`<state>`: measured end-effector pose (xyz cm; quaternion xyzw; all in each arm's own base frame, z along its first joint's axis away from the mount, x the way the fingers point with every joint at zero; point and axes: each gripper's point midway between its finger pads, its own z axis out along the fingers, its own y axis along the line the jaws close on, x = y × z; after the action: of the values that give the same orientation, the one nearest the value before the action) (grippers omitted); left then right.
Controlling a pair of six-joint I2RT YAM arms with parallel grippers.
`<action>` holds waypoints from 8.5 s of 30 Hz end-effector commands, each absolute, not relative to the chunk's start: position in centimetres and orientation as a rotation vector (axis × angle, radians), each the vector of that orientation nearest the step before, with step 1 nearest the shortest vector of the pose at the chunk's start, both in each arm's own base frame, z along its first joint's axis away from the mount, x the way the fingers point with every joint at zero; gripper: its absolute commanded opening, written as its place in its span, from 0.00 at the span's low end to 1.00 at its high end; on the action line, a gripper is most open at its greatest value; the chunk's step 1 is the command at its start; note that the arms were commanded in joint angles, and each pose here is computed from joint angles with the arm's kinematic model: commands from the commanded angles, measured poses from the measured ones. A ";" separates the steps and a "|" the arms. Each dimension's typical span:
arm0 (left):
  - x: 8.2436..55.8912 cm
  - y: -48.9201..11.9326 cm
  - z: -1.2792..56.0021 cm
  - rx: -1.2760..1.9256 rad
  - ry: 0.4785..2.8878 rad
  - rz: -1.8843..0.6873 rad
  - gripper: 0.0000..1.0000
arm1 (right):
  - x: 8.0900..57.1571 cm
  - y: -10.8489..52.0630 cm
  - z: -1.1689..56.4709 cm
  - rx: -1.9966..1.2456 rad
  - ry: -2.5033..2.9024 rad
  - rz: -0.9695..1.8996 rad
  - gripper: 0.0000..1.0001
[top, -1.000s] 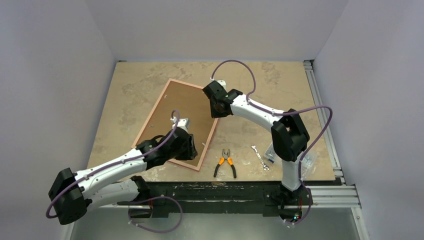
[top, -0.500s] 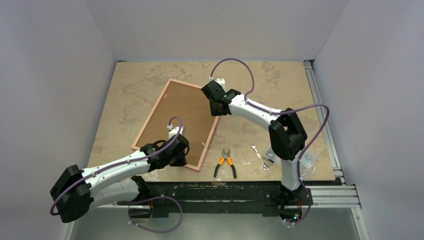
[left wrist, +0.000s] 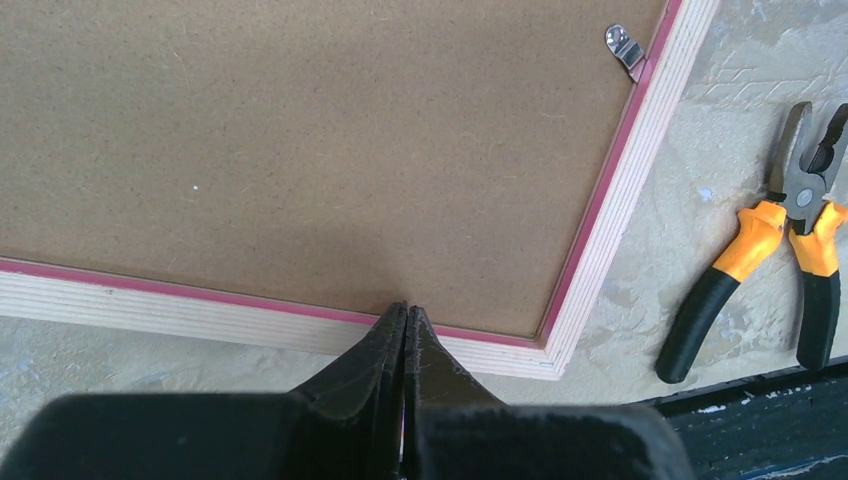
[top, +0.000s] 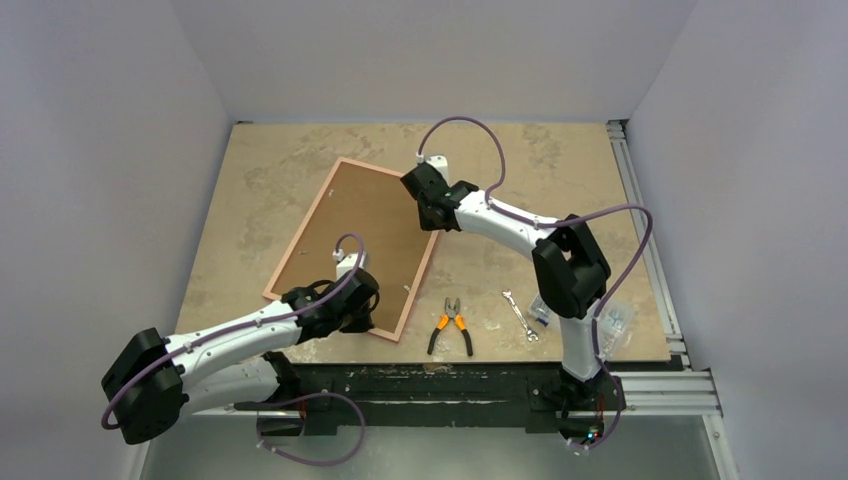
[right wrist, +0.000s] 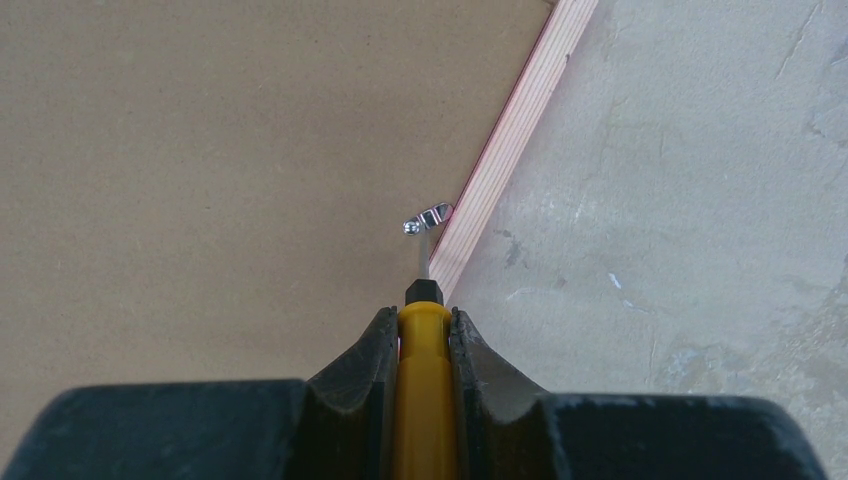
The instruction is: Take the photo out of the frame
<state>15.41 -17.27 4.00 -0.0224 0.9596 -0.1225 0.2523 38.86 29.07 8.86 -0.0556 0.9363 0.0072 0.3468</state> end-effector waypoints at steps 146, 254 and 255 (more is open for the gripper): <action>15.4 -17.0 4.2 -0.051 2.620 -0.313 0.00 | 38.4 30.5 9.8 -0.165 2.356 0.518 0.00; 24.6 -21.3 16.5 -0.123 2.448 -0.635 0.64 | 22.4 19.0 12.4 0.116 2.298 0.620 0.00; 23.8 -20.0 16.1 -0.122 2.462 -0.631 0.64 | 22.6 19.6 12.4 0.109 2.293 0.624 0.00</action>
<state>26.85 -24.41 19.90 -0.0991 0.8945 -0.2857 0.3292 20.67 16.69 9.22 0.0451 0.9202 0.1977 0.3347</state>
